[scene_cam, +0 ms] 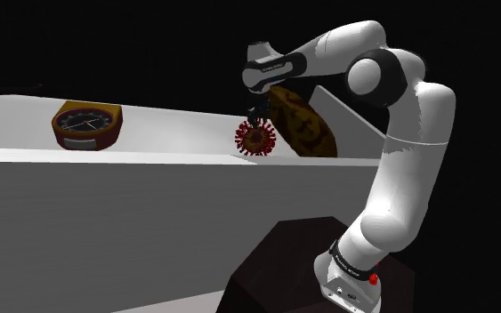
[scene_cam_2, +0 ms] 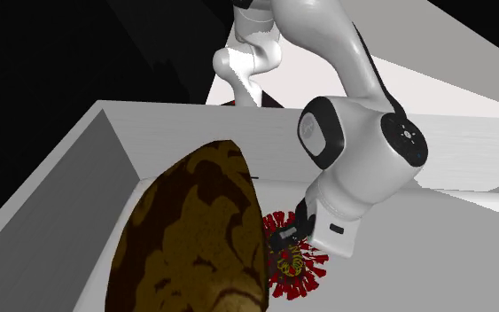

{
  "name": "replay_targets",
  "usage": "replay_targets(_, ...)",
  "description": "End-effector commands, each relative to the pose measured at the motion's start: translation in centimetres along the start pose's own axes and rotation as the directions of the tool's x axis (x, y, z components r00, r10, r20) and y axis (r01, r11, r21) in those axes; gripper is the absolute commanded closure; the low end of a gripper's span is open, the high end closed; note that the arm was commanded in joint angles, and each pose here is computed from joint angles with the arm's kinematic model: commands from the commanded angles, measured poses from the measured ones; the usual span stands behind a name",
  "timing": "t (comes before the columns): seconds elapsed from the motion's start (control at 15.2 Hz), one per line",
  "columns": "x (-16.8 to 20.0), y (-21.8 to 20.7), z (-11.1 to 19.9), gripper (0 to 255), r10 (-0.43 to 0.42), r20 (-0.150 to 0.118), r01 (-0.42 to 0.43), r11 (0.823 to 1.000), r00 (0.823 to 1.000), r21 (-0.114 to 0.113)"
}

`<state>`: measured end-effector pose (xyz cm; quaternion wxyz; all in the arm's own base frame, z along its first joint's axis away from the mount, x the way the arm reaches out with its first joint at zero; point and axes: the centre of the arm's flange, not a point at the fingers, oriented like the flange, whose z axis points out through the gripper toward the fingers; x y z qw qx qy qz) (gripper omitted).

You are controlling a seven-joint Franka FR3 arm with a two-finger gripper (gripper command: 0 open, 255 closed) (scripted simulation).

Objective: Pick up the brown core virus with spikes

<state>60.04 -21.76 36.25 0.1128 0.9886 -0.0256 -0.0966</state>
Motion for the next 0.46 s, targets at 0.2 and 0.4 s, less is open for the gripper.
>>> replay_targets(0.2, -0.4, 0.6, -2.7, 255, 0.001, -0.004, -0.001, 1.0, 1.0, -0.001)
replay_targets(0.4, -0.6, 0.8, -3.3, 255, 0.001, -0.004, -0.001, 1.0, 1.0, -0.001)
